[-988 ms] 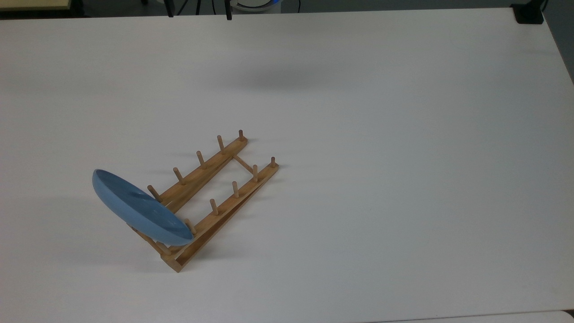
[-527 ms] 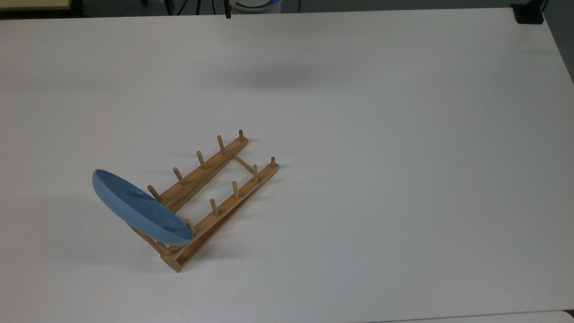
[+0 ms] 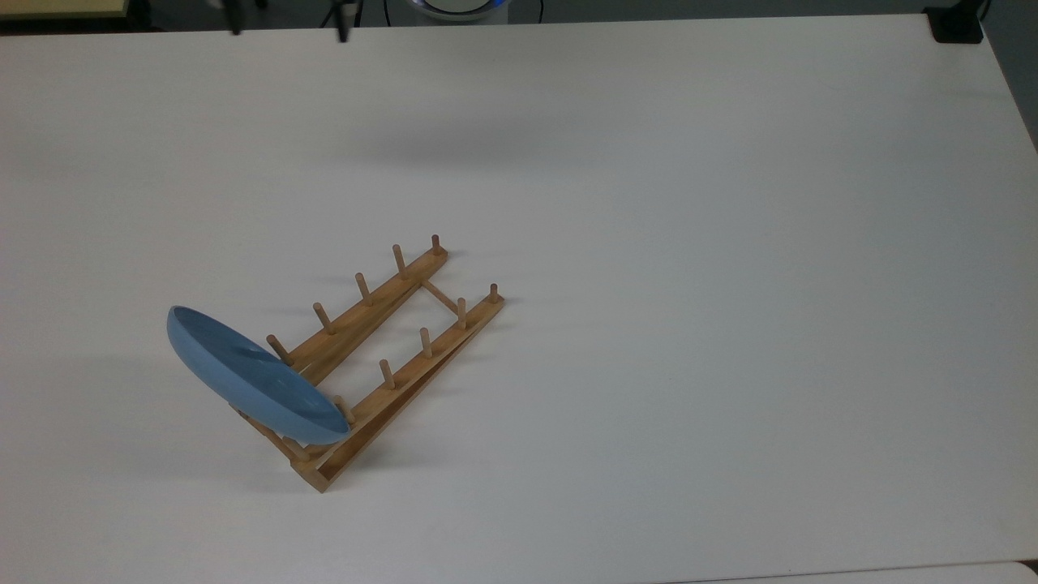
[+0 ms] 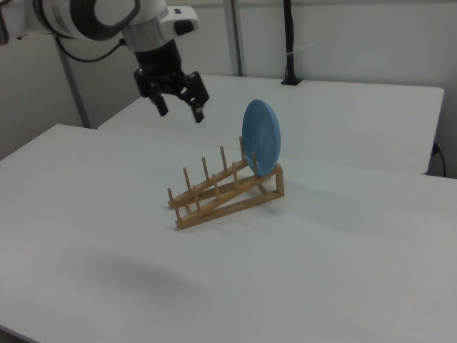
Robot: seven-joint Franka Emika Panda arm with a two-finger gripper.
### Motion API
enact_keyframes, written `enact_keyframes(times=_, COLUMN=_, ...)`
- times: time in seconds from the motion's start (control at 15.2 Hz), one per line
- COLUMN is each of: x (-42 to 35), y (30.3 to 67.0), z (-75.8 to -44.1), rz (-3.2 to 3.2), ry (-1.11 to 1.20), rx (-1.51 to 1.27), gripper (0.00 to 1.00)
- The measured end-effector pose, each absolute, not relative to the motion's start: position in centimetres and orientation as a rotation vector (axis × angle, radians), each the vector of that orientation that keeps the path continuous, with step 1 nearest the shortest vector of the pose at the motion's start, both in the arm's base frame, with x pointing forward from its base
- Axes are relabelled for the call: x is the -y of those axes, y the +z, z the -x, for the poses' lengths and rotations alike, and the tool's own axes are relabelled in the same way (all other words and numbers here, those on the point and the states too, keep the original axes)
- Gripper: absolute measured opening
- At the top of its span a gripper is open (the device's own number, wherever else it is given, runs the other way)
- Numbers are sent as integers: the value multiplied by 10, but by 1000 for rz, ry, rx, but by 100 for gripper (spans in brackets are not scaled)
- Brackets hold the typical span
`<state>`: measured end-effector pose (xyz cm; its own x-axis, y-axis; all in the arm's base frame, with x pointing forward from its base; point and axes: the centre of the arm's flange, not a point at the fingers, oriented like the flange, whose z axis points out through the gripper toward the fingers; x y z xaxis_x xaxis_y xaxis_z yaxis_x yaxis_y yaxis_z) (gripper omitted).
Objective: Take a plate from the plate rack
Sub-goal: 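Move the gripper down toward the rim of the blue plate in the rack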
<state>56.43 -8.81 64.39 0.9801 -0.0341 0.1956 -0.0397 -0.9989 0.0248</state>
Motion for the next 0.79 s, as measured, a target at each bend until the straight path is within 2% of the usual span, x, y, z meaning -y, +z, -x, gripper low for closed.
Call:
enact_keyframes(times=0.26, x=125, y=641, z=-587, rz=-3023, ry=549, rx=87, gripper=100)
enact_keyframes(times=0.53, x=140, y=600, z=-635, rz=-2937, ry=785, rx=117, gripper=97)
enact_keyframes(times=0.79, x=146, y=552, z=-675, rz=-2869, ry=1008, rx=273, gripper=95)
